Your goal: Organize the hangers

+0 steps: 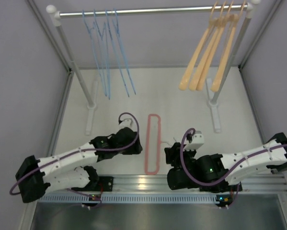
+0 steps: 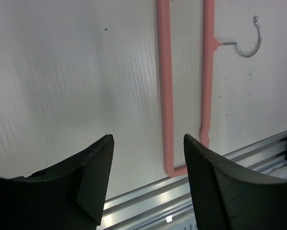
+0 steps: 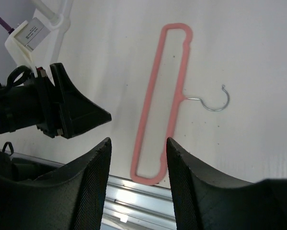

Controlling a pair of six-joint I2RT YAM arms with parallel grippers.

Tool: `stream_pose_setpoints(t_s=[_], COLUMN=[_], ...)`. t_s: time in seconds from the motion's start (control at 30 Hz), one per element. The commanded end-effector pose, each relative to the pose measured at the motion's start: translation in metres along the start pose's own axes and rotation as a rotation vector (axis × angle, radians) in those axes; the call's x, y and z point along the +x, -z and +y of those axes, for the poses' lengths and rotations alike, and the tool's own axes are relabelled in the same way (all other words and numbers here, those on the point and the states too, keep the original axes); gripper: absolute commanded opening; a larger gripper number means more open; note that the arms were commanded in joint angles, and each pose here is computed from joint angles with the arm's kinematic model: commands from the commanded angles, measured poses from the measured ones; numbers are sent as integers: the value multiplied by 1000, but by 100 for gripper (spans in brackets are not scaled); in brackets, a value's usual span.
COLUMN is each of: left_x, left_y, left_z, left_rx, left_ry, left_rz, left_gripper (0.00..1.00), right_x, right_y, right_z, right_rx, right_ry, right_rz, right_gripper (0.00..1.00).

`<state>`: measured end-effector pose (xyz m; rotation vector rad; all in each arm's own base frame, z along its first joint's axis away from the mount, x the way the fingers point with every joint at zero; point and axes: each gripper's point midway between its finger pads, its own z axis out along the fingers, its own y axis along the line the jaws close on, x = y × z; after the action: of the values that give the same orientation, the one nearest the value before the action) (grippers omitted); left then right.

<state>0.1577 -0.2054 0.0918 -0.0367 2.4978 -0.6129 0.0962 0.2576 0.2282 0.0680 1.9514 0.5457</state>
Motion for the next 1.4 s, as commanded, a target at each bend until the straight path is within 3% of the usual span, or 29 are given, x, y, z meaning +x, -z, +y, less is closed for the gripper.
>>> stream_pose_setpoints(t_s=[0.0, 0.2, 0.93, 1.13, 1.37], left_x=[-32, -28, 24, 41, 58], left_y=[-14, -47, -98, -105, -109], left_z=[-18, -27, -23, -14, 12], left_rx=[-117, -235, -358, -390, -454], left_ry=[-26, -108, -270, -316, -336], left_rz=[-173, -151, -24, 16, 55], left_gripper=[64, 63, 52, 43, 26], right_x=[-5, 12, 14, 14, 15], right_y=[8, 14, 15, 15, 14], right_z=[-41, -77, -92, -93, -95], right_rx=[49, 117, 87, 84, 83], right_ry=[-90, -91, -143, -151, -163], right_rz=[-4, 33, 40, 39, 39], right_gripper=[47, 47, 48, 48, 48])
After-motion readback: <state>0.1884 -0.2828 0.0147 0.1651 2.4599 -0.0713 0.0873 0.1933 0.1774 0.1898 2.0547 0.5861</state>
